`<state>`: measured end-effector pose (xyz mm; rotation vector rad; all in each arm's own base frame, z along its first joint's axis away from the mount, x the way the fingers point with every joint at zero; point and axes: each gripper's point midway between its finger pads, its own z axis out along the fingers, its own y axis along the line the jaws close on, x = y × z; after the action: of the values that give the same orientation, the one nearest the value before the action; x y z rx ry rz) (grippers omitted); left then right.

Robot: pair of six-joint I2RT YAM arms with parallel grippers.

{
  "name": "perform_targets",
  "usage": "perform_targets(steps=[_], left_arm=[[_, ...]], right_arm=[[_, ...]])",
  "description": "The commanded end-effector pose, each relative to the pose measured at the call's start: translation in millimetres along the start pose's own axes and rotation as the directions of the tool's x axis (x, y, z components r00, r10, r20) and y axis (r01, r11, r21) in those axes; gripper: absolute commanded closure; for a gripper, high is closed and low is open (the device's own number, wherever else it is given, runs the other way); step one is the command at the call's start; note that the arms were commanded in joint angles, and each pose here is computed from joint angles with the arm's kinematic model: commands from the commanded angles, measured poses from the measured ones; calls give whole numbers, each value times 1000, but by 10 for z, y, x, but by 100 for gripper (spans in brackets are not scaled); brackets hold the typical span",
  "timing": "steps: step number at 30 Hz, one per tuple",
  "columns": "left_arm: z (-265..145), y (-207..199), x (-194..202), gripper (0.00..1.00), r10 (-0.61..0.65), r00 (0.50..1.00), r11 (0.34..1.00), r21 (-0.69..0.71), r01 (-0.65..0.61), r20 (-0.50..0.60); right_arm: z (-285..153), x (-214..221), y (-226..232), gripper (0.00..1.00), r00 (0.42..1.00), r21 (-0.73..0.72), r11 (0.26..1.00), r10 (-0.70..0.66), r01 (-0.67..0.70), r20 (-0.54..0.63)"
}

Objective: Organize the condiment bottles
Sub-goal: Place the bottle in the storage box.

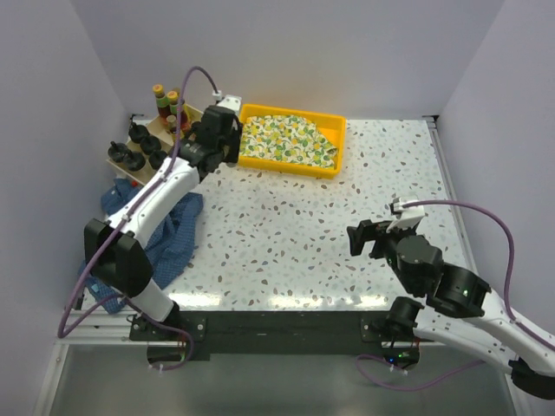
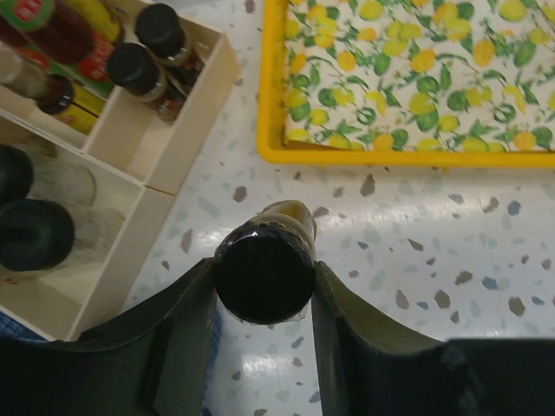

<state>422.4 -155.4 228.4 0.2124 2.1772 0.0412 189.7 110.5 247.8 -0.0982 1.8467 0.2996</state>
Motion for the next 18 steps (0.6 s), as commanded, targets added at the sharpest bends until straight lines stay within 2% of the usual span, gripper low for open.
perform_targets(steps=[1, 9, 13, 18], left_arm=[[48, 682, -461, 100, -40, 995, 990, -133, 52, 92], [402, 1458, -718, 100, -115, 983, 951, -272, 150, 140], [535, 1592, -755, 100, -146, 975, 942, -277, 188, 165], [796, 1605, -619, 100, -138, 981, 947, -273, 171, 136]], right_arm=[[-24, -9, 24, 1, 999, -21, 999, 35, -35, 8], [-77, -38, 80, 1, 998, -62, 996, 63, -63, 0], [-97, -48, 58, 1, 999, -53, 997, 50, -51, -12], [-106, -99, 78, 1, 998, -61, 996, 60, -60, -2]])
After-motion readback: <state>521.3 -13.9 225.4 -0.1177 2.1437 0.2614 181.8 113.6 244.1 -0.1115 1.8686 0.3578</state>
